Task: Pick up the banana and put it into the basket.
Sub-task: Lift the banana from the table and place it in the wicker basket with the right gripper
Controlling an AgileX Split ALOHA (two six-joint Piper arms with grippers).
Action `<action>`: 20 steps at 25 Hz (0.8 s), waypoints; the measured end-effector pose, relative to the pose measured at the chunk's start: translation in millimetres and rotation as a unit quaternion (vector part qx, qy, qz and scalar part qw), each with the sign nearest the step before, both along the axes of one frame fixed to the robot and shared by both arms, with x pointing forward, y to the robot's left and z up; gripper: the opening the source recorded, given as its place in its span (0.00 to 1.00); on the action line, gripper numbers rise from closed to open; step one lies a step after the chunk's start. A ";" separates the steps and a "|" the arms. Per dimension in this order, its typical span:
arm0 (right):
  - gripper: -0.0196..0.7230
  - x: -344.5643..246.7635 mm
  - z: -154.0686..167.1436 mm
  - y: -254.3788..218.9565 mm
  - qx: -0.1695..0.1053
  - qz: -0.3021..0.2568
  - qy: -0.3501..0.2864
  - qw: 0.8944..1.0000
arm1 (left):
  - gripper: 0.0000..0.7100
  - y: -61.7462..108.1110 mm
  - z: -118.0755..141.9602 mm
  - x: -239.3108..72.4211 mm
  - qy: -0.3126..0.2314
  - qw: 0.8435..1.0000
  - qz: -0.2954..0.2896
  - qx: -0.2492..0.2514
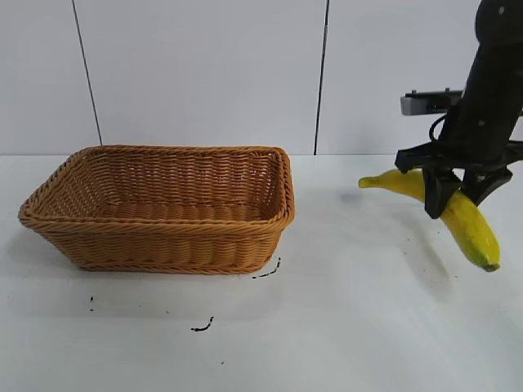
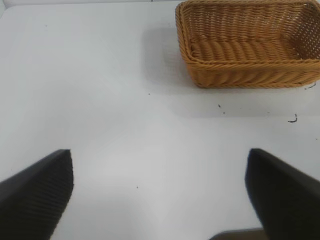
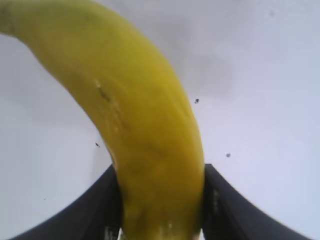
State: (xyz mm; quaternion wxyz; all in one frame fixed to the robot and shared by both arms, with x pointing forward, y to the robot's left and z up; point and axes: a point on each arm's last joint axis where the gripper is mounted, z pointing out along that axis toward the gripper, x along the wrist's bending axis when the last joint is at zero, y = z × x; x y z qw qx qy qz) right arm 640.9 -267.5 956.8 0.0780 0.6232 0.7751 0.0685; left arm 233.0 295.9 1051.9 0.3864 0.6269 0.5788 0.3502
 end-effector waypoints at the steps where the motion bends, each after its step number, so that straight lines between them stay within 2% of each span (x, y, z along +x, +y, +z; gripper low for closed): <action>1: 0.42 -1.4 8.4 -0.2 -0.002 0.006 -0.001 1.000 | 0.98 0.0 0.0 0.0 0.000 1.000 0.000 0.000; 5: 0.42 2.3 43.7 -0.4 -0.007 0.018 0.001 1.000 | 0.98 0.0 0.0 0.0 0.000 1.000 0.000 0.000; 11: 0.42 14.4 92.7 10.3 -0.004 0.029 -0.038 0.999 | 0.98 0.0 0.0 0.0 0.000 1.000 0.000 0.000; 20: 0.42 17.6 125.8 66.3 0.003 0.103 -0.081 0.991 | 0.98 0.0 0.0 0.0 0.000 1.000 0.000 0.000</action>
